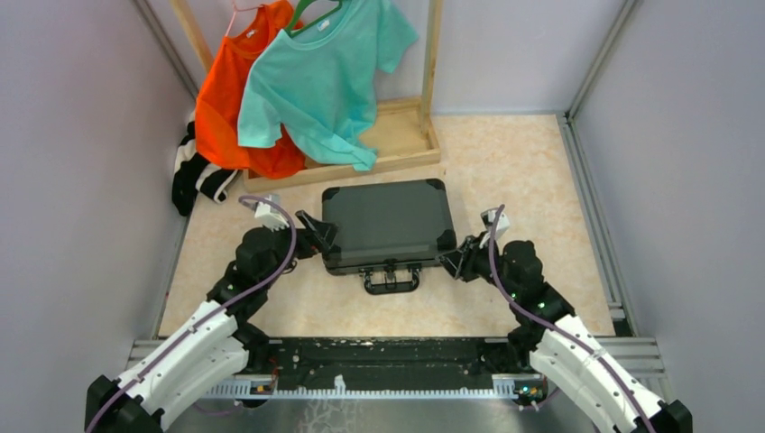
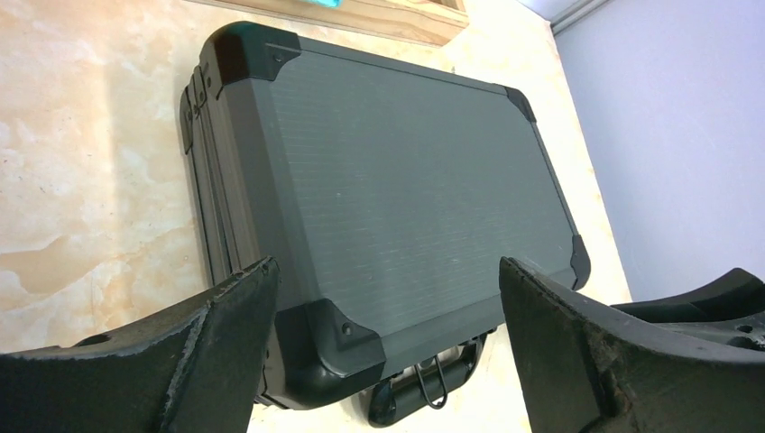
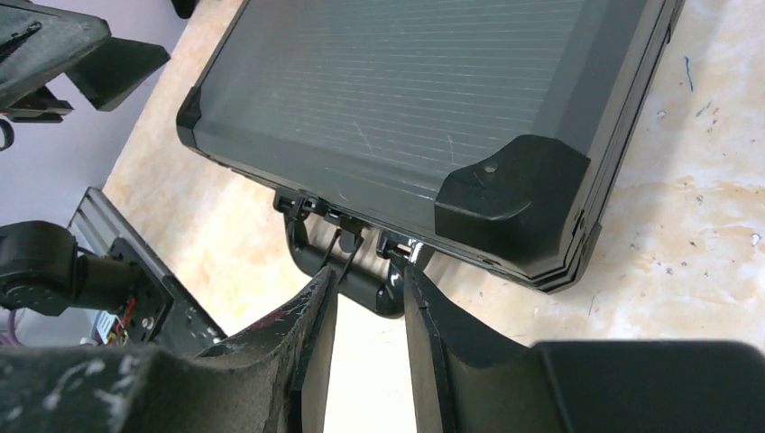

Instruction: Pack up texas hold em set

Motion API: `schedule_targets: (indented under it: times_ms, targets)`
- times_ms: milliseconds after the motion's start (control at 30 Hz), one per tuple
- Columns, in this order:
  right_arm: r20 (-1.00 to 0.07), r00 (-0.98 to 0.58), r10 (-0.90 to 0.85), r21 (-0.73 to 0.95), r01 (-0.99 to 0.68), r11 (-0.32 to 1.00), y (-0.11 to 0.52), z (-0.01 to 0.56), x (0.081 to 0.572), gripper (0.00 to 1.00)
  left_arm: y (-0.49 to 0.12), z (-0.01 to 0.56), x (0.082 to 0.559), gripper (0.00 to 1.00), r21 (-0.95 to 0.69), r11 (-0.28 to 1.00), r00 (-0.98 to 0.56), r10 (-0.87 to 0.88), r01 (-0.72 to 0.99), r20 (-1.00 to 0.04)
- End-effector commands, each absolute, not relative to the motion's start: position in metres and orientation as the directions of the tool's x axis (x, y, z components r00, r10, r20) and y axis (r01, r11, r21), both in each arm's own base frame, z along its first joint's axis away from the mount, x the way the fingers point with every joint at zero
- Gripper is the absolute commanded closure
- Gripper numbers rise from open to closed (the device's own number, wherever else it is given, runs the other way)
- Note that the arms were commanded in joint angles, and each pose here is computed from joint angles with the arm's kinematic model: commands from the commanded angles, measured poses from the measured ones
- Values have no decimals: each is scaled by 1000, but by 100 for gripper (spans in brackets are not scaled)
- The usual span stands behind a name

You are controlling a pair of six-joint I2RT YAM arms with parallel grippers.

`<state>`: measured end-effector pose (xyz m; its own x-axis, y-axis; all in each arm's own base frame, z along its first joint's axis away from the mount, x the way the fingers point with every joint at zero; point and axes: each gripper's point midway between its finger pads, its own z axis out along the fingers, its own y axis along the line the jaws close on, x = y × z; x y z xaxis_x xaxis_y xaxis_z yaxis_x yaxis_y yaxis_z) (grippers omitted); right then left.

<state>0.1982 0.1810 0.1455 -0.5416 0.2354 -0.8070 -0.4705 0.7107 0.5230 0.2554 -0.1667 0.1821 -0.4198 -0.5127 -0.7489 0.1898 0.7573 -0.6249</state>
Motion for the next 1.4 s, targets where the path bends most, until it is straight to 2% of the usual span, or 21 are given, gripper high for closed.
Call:
schedule_targets:
  times_ms: [0, 200, 300, 433, 500, 633, 833, 1067, 1233, 1367]
  targets:
    - [-811, -528, 251, 536, -497, 683, 185, 161, 194, 66, -176, 194, 255, 4, -627, 734, -411, -503, 261, -761]
    - [-847, -456, 273, 502, -518, 693, 191, 186, 217, 67, -204, 217, 258, 1, -578, 706, -400, -430, 409, -809]
    - [-855, -437, 281, 504, -568, 650, 208, 208, 232, 70, -223, 229, 264, 1, -545, 694, -399, -383, 471, -833]
    - [-831, -417, 368, 556, -600, 576, 230, 226, 255, 88, -249, 239, 274, 4, -546, 657, -430, -351, 520, -832]
    - [-820, -447, 356, 568, -566, 597, 236, 213, 270, 93, -264, 241, 279, 5, -537, 642, -446, -318, 547, -836]
    - [-787, -490, 375, 606, -502, 617, 241, 185, 288, 100, -279, 204, 286, 11, -578, 649, -559, -272, 494, -783]
    - [-749, -568, 341, 622, -427, 656, 232, 108, 276, 100, -277, 130, 264, 16, -676, 633, -703, -280, 377, -654]
    - [-724, -606, 331, 611, -340, 714, 211, 45, 253, 100, -265, 67, 236, 12, -748, 624, -806, -310, 227, -504]
    - [-794, -585, 164, 423, -339, 840, 211, 30, 246, 98, -255, 51, 231, 6, -752, 633, -812, -332, 184, -479]
    - [-878, -474, 70, 255, -336, 907, 211, 61, 243, 94, -244, 48, 234, 5, -702, 690, -796, -321, 174, -513]
